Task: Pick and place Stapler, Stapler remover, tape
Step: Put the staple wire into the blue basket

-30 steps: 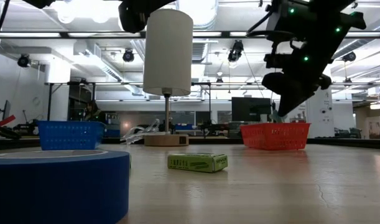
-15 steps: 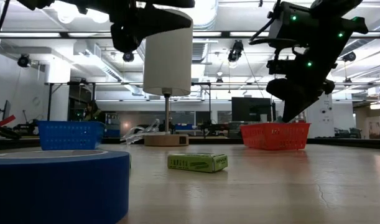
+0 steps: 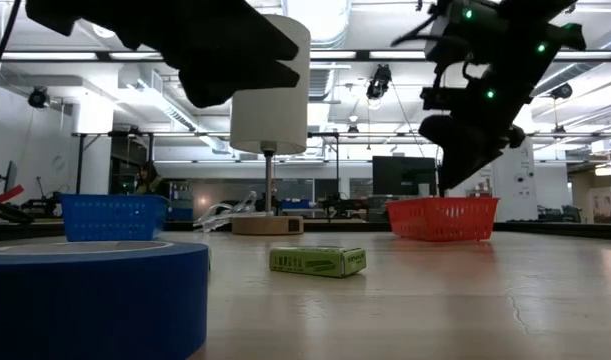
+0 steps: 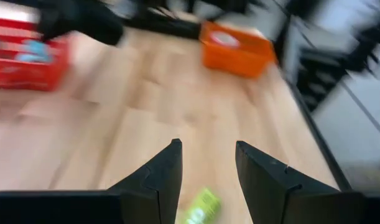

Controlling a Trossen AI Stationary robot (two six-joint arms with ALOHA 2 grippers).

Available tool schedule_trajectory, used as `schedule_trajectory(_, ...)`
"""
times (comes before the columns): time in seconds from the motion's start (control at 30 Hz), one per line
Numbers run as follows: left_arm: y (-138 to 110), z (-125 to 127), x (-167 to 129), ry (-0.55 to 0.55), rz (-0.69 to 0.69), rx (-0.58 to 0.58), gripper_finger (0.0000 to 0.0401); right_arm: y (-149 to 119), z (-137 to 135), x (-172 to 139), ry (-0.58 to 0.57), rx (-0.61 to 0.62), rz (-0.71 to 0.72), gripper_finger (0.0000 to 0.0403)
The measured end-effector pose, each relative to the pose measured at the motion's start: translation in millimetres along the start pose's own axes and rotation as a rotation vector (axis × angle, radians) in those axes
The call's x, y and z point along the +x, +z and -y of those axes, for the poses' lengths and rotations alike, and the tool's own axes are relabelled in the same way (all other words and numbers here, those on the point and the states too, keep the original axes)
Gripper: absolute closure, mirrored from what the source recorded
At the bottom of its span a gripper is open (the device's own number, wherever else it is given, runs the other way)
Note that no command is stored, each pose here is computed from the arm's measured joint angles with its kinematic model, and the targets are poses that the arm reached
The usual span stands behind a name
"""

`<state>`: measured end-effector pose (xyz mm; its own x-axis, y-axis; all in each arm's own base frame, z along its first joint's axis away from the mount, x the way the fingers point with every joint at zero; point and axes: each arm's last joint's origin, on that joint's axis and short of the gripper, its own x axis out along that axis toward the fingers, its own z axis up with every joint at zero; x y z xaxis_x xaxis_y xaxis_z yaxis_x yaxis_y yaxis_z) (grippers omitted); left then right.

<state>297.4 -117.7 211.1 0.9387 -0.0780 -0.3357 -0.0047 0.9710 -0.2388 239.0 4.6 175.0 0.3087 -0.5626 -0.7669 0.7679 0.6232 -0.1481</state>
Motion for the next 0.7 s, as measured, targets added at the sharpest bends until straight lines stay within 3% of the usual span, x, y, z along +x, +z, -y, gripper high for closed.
schedule_trajectory(0.3,-11,-3,8,-0.046,-0.092,0.189,0.0249,1,-23,-27,0.113,-0.069,0.052,0.0269)
schedule_trajectory(0.7,-38,-2,54,-0.114,-0.261,0.229,0.0213,1,-54,-76,0.289,-0.168,0.135,0.0284)
